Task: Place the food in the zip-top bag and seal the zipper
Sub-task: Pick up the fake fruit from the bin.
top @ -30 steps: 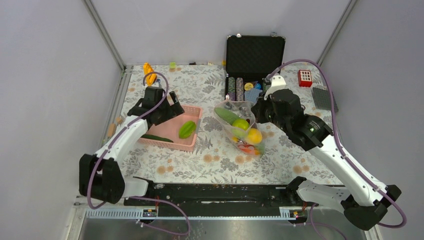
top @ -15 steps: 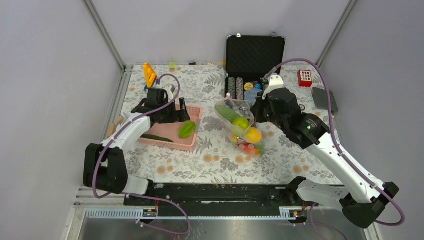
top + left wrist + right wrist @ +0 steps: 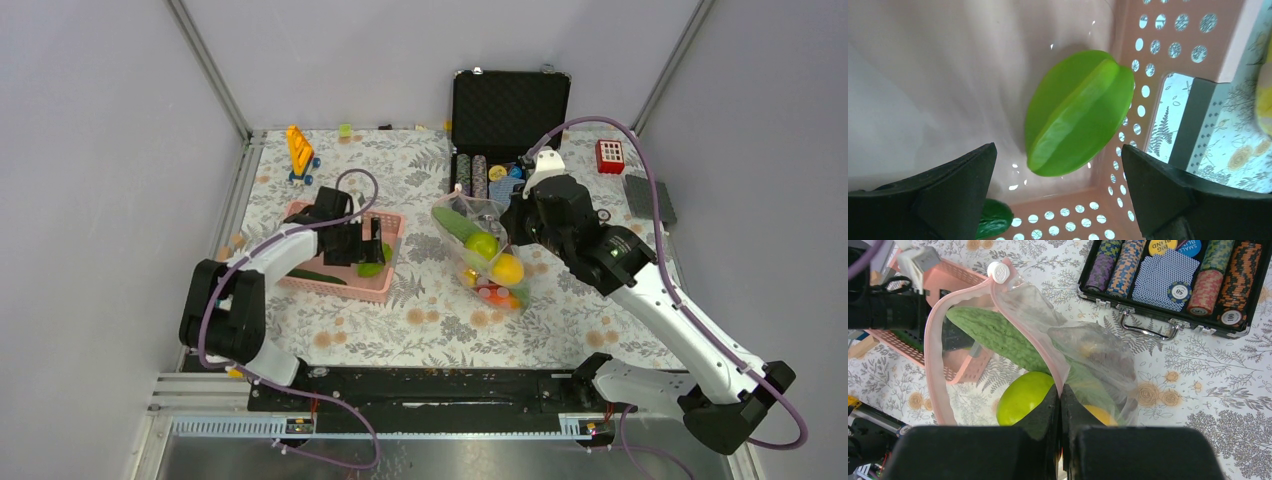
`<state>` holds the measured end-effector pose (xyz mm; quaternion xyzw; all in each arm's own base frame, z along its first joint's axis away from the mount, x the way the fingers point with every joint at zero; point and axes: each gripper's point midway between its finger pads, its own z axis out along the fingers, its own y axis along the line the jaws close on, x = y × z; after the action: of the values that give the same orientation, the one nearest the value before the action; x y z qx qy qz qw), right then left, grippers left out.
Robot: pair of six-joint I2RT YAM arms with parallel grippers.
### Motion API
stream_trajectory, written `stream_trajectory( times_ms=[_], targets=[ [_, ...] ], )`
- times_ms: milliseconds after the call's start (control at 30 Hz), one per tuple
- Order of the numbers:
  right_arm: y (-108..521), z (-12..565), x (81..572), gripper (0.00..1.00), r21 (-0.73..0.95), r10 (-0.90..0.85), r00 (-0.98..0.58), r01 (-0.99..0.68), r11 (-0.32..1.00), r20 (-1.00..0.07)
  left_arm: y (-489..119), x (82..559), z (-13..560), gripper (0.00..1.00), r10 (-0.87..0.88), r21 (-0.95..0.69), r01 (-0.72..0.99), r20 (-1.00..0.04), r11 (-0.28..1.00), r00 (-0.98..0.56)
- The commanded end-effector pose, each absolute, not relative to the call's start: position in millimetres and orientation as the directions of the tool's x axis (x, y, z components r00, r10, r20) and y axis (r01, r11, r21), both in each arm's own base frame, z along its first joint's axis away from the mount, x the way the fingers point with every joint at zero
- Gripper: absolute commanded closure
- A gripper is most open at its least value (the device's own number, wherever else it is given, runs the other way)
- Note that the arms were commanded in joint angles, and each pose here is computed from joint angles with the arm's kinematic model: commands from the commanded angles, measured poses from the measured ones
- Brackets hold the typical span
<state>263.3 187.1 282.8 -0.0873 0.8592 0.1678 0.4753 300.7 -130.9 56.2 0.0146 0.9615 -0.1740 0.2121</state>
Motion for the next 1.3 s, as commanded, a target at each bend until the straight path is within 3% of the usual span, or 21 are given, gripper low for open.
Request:
stream_trajectory(
  times_ms=[0, 133, 300, 533, 833, 1100, 1267],
  targets=[
    [186.5, 299.4, 263.4, 0.99, 0.224, 0.032, -0.507, -0.321, 0.920, -0.861, -140.8, 306.9, 47.8, 0.03, 0.027, -0.262, 0.145, -0.405, 0.954, -0.914],
    [182.3, 303.3, 260.5, 0.99, 0.226, 0.042, -0.493, -0.319, 0.920, -0.869, -147.5, 313.8, 40.8, 0.06, 0.060, -0.227, 0.156, -0.379, 0.961, -0.923],
    [179.1, 302.2, 258.3, 0.99, 0.225, 0.046, -0.487, -0.314, 0.922, -0.872, -152.1, 324.5, 43.2, 0.20, 0.064, -0.215, 0.156, -0.383, 0.964, -0.922],
    [177.4, 304.3, 257.0, 0.99, 0.224, 0.049, -0.480, -0.315, 0.922, -0.876, -153.6, 332.8, 47.5, 0.58, 0.053, -0.203, 0.147, -0.406, 0.968, -0.912],
    [175.7, 307.2, 254.7, 0.99, 0.232, 0.060, -0.473, -0.315, 0.920, -0.879, -146.4, 339.1, 71.4, 0.98, 0.015, -0.173, 0.108, -0.471, 0.979, -0.882],
    [175.5, 308.6, 254.7, 0.99, 0.233, 0.062, -0.470, -0.316, 0.920, -0.880, -125.6, 345.1, 168.7, 1.00, -0.140, -0.191, -0.013, -0.671, 0.981, -0.729],
    [176.8, 308.2, 254.8, 0.99, 0.238, 0.065, -0.470, -0.318, 0.918, -0.880, -152.4, 332.5, 254.6, 1.00, -0.205, -0.336, 0.127, -0.788, 0.933, -0.580]
  ],
)
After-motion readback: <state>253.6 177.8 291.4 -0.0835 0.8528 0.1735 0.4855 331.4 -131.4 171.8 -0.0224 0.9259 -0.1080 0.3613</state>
